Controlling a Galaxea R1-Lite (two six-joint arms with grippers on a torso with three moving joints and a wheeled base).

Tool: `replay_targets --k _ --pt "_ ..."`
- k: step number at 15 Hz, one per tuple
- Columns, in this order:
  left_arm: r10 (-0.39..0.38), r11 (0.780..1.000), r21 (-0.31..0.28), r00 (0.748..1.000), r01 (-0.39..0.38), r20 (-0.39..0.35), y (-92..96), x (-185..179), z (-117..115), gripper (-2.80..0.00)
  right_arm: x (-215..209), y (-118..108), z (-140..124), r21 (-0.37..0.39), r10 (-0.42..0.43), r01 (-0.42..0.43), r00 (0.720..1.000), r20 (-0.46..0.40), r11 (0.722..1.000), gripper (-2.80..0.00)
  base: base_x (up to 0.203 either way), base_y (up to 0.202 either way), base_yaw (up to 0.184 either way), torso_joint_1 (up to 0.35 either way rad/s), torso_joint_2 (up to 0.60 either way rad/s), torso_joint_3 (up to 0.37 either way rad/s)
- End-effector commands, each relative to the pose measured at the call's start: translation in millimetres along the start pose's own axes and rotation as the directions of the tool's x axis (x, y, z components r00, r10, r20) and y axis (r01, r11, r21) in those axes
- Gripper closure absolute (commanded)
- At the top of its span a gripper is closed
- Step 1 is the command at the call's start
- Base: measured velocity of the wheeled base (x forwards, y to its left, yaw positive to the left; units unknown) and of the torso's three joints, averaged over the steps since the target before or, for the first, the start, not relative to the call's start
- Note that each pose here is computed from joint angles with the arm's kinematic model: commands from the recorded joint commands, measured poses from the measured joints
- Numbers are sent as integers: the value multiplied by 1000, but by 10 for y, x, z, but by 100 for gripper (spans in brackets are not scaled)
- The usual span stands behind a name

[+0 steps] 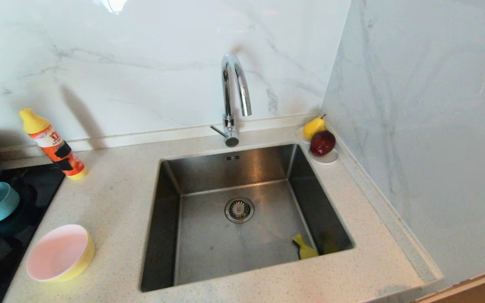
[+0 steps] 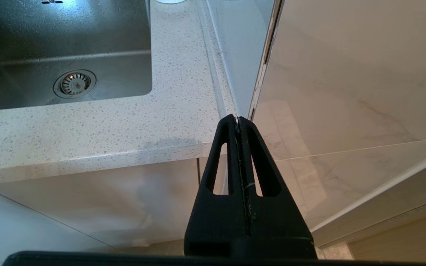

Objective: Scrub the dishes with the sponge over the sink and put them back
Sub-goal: Place the bowl on the bowl

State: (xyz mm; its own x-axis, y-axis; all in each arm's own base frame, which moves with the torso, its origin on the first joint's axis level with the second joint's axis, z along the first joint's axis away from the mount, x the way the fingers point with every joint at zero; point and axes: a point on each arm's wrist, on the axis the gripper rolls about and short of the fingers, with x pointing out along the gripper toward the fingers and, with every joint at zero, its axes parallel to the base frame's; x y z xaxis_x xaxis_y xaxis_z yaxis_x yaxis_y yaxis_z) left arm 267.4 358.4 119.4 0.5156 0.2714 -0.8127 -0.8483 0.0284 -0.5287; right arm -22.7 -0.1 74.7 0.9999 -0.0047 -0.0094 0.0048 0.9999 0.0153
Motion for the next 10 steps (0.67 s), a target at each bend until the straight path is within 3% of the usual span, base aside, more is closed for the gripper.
replay_targets --k 1,7,8,10 --pt "9 1000 -9 1000 -9 -10 20 48 1 -280 1 0 0 0 0 0 1000 -1 1000 0 0 0 0 0 0 0" --pt "11 1000 -9 1000 -11 -14 -8 18 20 -280 1 0 0 0 0 0 1000 -1 1000 0 0 0 0 0 0 0" --pt "18 1000 -12 1000 -18 -19 -3 35 21 0 1 0 0 0 0 0 1000 -1 1000 0 0 0 0 0 0 0" --pt "18 1000 -13 1000 -18 -21 -5 33 22 0 1 0 0 0 0 0 1000 -1 1000 0 0 0 0 0 0 0"
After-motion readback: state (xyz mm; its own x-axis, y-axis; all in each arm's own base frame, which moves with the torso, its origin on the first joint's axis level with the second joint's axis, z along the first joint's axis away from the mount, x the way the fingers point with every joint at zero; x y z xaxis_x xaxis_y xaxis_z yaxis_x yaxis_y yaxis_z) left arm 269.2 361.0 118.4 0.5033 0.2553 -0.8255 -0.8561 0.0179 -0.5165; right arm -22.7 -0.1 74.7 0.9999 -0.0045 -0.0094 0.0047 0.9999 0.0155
